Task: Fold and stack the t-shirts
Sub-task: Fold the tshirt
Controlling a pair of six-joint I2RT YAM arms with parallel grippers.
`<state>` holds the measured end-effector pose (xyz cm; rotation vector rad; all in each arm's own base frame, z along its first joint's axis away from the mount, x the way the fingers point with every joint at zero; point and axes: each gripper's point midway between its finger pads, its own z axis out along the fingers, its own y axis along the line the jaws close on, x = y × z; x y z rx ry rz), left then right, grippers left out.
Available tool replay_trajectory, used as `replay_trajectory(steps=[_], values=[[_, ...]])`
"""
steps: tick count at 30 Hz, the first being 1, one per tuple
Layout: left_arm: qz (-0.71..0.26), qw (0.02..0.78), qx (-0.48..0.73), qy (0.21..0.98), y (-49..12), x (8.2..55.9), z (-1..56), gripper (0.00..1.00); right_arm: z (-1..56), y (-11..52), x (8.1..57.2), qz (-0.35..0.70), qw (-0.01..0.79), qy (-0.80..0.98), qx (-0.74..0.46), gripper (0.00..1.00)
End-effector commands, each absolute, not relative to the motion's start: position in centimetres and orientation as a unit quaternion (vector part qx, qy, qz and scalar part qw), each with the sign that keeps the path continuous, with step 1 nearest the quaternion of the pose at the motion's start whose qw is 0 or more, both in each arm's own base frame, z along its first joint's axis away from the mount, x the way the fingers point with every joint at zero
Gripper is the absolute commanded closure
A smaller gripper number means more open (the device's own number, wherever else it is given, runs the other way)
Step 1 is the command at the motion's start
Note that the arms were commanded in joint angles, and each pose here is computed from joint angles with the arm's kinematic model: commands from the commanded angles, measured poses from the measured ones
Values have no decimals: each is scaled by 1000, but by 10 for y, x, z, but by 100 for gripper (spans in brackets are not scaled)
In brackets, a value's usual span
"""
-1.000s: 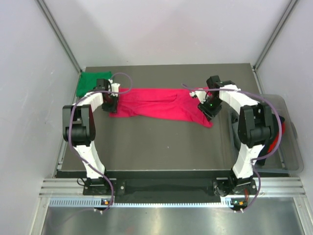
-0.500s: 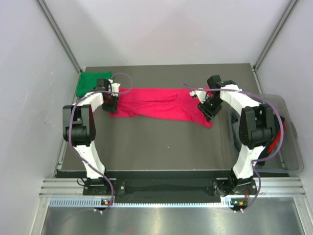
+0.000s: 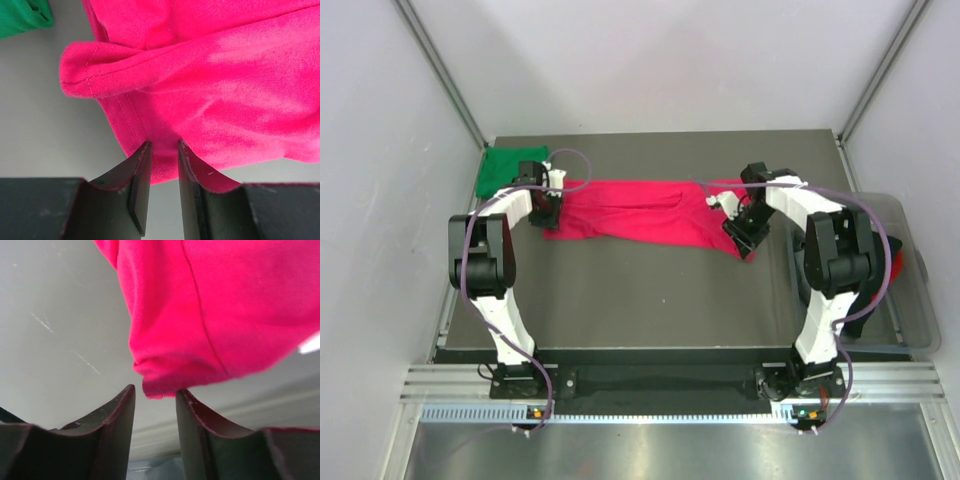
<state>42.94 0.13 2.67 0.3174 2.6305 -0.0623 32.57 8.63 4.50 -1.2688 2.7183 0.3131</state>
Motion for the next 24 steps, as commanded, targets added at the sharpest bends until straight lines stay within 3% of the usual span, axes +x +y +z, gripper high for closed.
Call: replay_trajectory(steps=[1, 3, 8, 24], values=[[-6, 230, 120, 966, 10, 425, 9, 67, 37, 84, 321, 117, 46, 901, -415, 62], [-2, 229, 119, 966, 12, 426, 8, 67, 35, 83, 320, 117, 42, 901, -416, 69], [9, 232, 125, 965, 16, 428, 10, 67, 37, 80, 319, 108, 41, 902, -416, 99], [83, 256, 123, 955, 49, 444, 33, 67, 58, 49, 322, 26, 43, 908, -415, 100]])
